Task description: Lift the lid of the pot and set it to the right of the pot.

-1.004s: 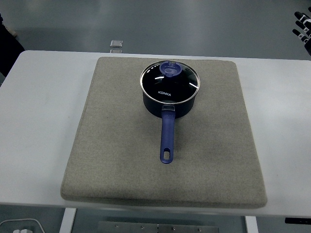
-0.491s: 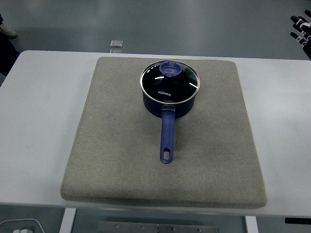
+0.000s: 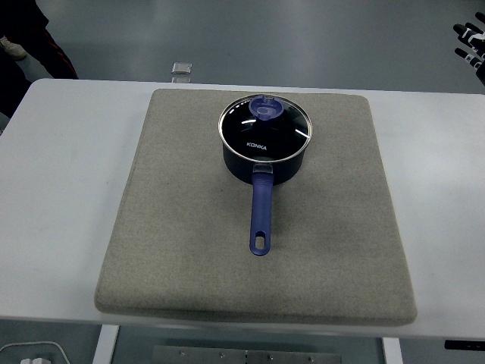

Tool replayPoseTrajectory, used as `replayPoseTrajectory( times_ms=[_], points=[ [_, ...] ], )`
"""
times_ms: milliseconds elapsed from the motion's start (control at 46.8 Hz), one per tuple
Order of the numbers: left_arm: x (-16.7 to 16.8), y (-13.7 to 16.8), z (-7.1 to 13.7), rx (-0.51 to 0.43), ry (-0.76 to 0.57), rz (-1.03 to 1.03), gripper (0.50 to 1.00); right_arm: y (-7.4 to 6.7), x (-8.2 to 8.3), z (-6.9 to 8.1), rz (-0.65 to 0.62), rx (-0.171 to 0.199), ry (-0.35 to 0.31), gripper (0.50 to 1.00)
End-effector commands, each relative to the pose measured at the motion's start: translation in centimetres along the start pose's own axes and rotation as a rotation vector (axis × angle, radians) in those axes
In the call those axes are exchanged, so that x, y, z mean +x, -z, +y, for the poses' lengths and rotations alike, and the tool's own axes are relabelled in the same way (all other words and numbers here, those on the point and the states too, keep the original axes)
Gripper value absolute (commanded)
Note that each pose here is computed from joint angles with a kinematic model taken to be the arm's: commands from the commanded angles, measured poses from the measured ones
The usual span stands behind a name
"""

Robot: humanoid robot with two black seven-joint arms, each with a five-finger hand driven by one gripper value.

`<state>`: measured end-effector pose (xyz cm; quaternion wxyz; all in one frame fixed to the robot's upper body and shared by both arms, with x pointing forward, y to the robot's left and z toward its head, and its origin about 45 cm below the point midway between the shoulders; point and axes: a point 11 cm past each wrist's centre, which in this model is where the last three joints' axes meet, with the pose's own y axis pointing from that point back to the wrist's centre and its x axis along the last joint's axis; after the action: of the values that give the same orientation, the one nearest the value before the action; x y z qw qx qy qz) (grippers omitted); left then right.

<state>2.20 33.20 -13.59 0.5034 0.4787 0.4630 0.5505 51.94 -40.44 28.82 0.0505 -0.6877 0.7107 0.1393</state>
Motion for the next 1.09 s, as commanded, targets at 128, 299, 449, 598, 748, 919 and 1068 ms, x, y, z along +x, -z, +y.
replayPoseTrajectory(
  times_ms=[128, 299, 449, 598, 748, 919, 1068],
  points=[
    [0.0, 0.0, 0.0, 0.000, 0.000, 0.000, 1.000, -0.9, 0.2, 0.1, 0.000, -0.015, -0.007, 0.921],
    [0.0, 0.0, 0.0, 0.000, 0.000, 0.000, 1.000, -1.7, 0.5, 0.3, 0.008, -0.032, -0.012, 0.921],
    [0.0, 0.0, 0.0, 0.000, 0.000, 0.000, 1.000, -2.6, 0.5, 0.5, 0.131, -0.084, 0.009, 0.921],
    [0.0, 0.0, 0.0, 0.000, 0.000, 0.000, 1.000, -2.4, 0.1, 0.3, 0.193, -0.098, 0.019, 0.921],
    [0.0, 0.0, 0.0, 0.000, 0.000, 0.000, 1.000, -2.6, -0.2, 0.3, 0.188, -0.103, 0.036, 0.921],
    [0.0, 0.0, 0.0, 0.000, 0.000, 0.000, 1.000, -2.1, 0.0, 0.3, 0.193, -0.093, 0.037, 0.921],
    [0.0, 0.0, 0.0, 0.000, 0.000, 0.000, 1.000, -1.3, -0.4, 0.1, 0.201, -0.081, 0.051, 0.921]
  ],
)
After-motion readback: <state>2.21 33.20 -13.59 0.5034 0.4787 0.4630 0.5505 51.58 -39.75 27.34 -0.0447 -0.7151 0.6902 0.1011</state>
